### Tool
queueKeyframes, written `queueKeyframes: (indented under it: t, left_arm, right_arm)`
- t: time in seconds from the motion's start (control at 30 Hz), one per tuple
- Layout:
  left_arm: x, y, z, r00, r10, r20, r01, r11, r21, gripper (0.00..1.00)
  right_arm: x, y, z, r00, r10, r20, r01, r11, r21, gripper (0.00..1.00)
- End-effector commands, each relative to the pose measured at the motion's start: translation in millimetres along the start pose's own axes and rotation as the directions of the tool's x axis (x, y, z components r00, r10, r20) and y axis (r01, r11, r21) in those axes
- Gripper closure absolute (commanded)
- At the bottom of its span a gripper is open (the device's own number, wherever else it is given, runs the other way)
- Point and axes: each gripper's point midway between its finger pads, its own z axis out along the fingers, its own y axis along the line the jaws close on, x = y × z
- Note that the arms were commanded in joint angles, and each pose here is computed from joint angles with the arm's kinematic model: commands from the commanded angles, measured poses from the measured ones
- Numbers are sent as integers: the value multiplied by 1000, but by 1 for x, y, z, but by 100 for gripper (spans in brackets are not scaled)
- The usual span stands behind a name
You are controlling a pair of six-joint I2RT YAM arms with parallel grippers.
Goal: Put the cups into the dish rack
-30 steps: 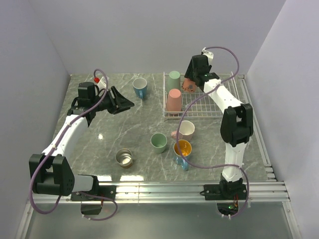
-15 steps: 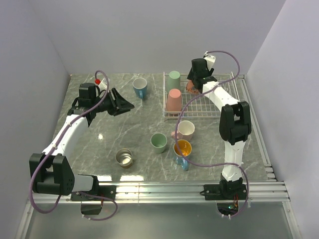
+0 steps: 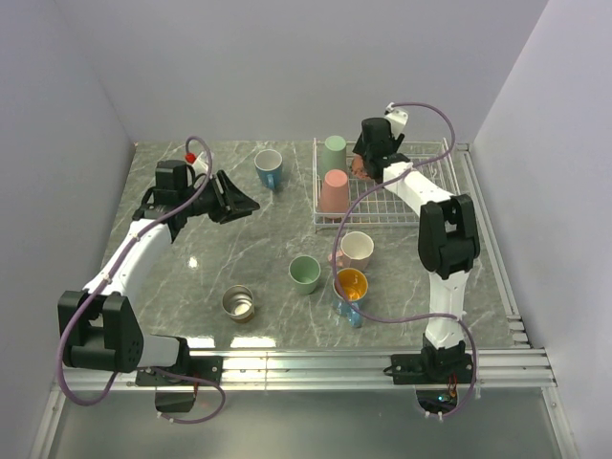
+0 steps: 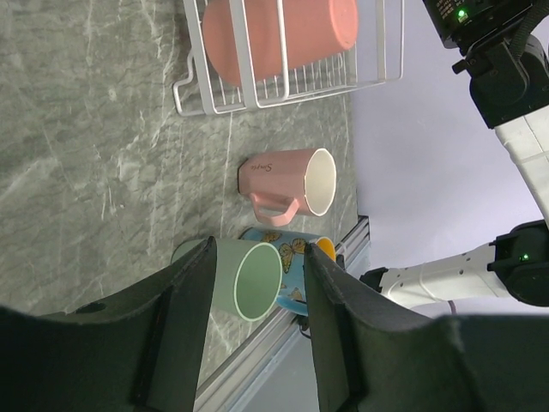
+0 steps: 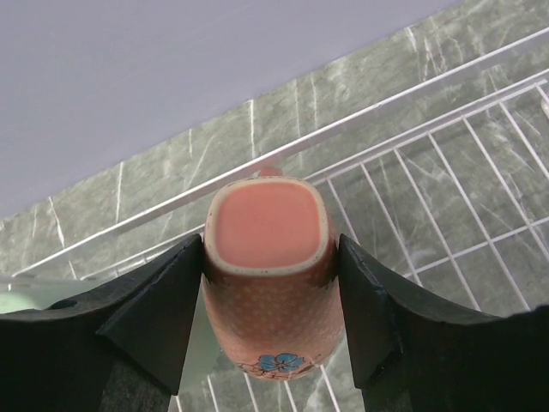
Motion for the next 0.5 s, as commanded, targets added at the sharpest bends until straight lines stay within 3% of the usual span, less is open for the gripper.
queueKeyframes:
  t: [0.0,0.17,0.3,0.37,0.47]
  left_arm:
    - [0,-5,-2,999,39,18,-39,999,15,50]
    - [2,-5,-4,999,45,19,-46,999,12,50]
    - [6,-5,-7,999,45,20,-45,999,15,50]
    - [7,-6,-7,999,43,19,-43,999,16,50]
    - [8,-7,-9,999,47,21,-47,999,17,50]
  right_arm:
    - [23,20,-19,998,-28,-57,25,998,-57,67]
    - [33,18,-34,997,-25,-74,20,998,-66,30]
    - [29,18,-42,997,-36,-70,31,997,-72,20]
    - [24,17,-46,997,-37,-62,32,997,-72,9]
    - [16,18,-52,998,-38,-55,34,996,-82,6]
